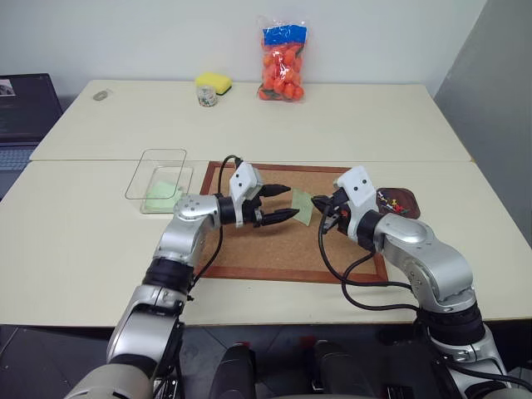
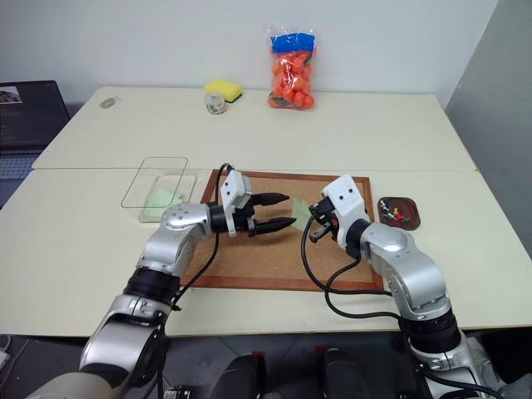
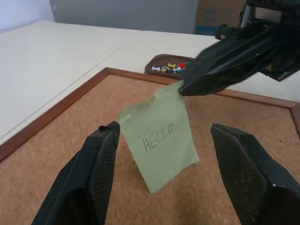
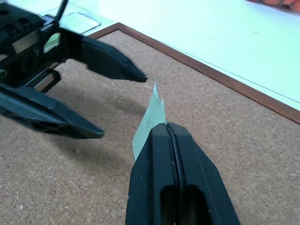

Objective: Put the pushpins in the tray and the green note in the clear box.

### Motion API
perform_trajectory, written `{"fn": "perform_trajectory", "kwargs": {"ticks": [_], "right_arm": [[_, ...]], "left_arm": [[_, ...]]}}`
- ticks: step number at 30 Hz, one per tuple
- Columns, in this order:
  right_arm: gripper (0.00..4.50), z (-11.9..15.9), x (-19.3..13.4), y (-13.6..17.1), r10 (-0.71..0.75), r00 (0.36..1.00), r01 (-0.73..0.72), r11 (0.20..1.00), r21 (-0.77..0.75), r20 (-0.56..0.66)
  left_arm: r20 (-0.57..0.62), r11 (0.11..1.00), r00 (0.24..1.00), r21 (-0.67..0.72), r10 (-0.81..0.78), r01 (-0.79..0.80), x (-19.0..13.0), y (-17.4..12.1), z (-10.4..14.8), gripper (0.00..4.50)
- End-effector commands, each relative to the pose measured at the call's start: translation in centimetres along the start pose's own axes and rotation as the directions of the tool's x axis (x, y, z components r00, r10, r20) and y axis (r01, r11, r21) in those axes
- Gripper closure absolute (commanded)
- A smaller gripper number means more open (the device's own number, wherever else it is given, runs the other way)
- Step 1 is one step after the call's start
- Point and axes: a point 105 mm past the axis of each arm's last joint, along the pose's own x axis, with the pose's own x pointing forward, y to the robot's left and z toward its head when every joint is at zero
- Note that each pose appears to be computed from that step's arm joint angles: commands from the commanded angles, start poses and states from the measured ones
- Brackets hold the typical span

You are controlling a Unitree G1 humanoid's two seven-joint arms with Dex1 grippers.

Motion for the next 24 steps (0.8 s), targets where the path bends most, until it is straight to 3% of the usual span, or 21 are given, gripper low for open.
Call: {"fn": "perform_trajectory", "kwargs": {"ticks": [1,9,15,18,24], "right_arm": [[4.5,1.4,-0.3,0.6,0.033,0.998,-0.032,0.999,-0.035,0.048],[4.5,1.6,-0.6,1.5,0.08,0.996,-0.077,0.995,-0.059,0.051],[4.5,1.6,-0.6,1.7,0.092,0.995,-0.089,0.994,-0.066,0.049],[4.5,1.6,-0.6,1.7,0.092,0.995,-0.089,0.994,-0.066,0.049],[4.5,1.6,-0.6,1.6,0.091,0.995,-0.088,0.994,-0.062,0.048]], "left_arm": [[0.007,1.0,1.0,0.006,-0.006,0.006,0.7,1.2,0.8,1.24],[-0.053,0.991,0.991,-0.055,-0.125,0.122,0.8,0.6,-0.4,1.24],[-0.035,0.983,0.983,-0.055,-0.179,0.177,1.7,-0.6,-0.4,1.24],[-0.028,0.983,0.984,-0.048,-0.178,0.177,1.8,-0.6,-0.4,1.64],[-0.065,0.982,0.98,-0.014,-0.19,0.19,1.1,-0.7,-0.9,2.92]]}}
